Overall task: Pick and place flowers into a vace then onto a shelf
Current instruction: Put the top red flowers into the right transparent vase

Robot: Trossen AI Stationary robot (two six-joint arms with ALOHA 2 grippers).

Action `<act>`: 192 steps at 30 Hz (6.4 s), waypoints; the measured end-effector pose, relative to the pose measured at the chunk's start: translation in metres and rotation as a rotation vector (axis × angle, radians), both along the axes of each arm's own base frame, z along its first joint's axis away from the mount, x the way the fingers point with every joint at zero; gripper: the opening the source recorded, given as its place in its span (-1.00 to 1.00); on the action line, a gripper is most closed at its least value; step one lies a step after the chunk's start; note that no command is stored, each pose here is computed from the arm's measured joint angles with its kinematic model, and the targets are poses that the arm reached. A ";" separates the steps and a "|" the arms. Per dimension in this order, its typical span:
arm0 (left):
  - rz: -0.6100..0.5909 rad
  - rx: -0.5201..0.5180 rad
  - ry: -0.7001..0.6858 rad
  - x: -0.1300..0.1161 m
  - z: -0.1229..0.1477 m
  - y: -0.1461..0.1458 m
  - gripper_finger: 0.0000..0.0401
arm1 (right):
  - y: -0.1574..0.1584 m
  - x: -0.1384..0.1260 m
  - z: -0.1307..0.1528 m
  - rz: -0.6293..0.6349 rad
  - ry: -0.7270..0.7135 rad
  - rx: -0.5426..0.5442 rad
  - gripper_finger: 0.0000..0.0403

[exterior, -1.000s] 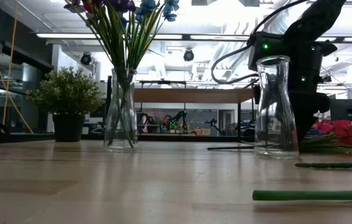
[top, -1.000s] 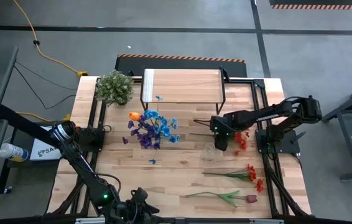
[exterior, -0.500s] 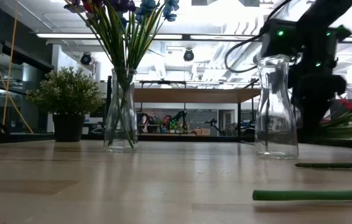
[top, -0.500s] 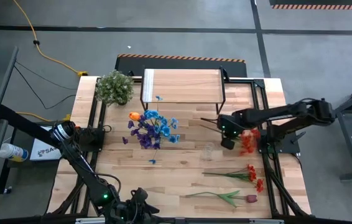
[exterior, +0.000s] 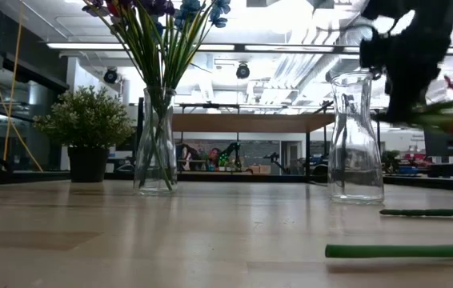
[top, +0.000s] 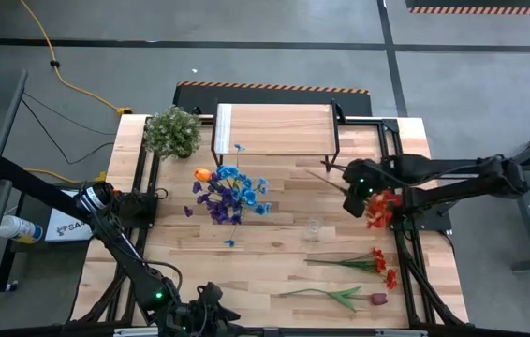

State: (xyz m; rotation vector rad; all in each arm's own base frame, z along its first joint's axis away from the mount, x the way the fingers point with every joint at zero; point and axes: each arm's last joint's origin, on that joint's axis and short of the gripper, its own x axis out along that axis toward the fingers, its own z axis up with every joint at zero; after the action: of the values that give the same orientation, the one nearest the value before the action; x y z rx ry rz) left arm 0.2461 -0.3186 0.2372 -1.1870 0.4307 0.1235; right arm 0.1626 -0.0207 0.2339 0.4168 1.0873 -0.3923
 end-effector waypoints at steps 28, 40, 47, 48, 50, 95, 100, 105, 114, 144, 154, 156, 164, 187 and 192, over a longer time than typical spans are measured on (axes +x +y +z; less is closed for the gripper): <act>0.059 0.011 -0.079 0.019 0.008 0.011 0.69 | 0.058 0.013 0.174 0.262 -0.388 -0.157 -1.00; 0.035 0.041 -0.119 0.020 0.012 0.010 0.69 | 0.137 0.042 0.181 0.578 -0.243 -0.164 -1.00; 0.040 0.048 -0.198 0.022 0.021 0.008 0.69 | 0.175 0.047 0.175 0.695 -0.171 -0.108 -1.00; 0.045 0.056 -0.220 0.023 0.024 0.008 0.69 | 0.180 0.048 0.173 0.703 -0.162 -0.100 -1.00; 0.038 0.079 -0.268 0.022 0.033 0.009 0.69 | 0.188 0.050 0.168 0.712 -0.141 -0.088 -1.00; 0.070 -0.053 -0.543 0.036 0.113 0.064 0.69 | 0.193 0.070 0.165 1.051 0.008 -1.246 -1.00; 0.104 -0.051 -0.540 0.036 0.113 0.065 0.69 | 0.195 0.073 0.169 1.087 0.031 -1.356 -1.00; 0.141 -0.054 -0.541 0.036 0.114 0.066 0.69 | 0.198 0.077 0.171 1.125 0.111 -1.502 -1.00; 0.164 -0.067 -0.538 0.036 0.114 0.066 0.69 | 0.208 0.083 0.170 1.187 0.335 -1.757 -1.00; 0.194 -0.076 -0.515 0.053 0.110 0.085 0.69 | 0.218 0.074 0.171 1.260 0.402 -1.845 -1.00; 0.212 -0.121 -0.418 0.056 0.098 0.087 0.69 | 0.229 0.062 0.172 1.320 0.308 -1.830 -1.00; 0.221 -0.119 -0.419 0.056 0.098 0.087 0.69 | 0.233 0.059 0.171 1.343 0.287 -1.828 -1.00; 0.272 -0.104 -0.416 0.056 0.098 0.089 0.69 | 0.240 0.054 0.171 1.419 0.218 -1.804 -1.00; 0.227 -0.117 -0.409 0.078 0.097 0.116 0.69 | 0.248 0.088 0.172 1.507 0.030 -1.760 -1.00; 0.216 -0.119 -0.409 0.078 0.097 0.115 0.69 | 0.237 0.098 0.172 1.494 0.039 -1.730 -1.00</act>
State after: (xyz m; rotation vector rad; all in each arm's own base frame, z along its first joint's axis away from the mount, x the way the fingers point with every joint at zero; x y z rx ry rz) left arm 0.3237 -0.2039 0.3344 -1.3362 -0.0508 0.0396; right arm 0.2610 0.2159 0.4056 -1.8448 0.5013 0.1296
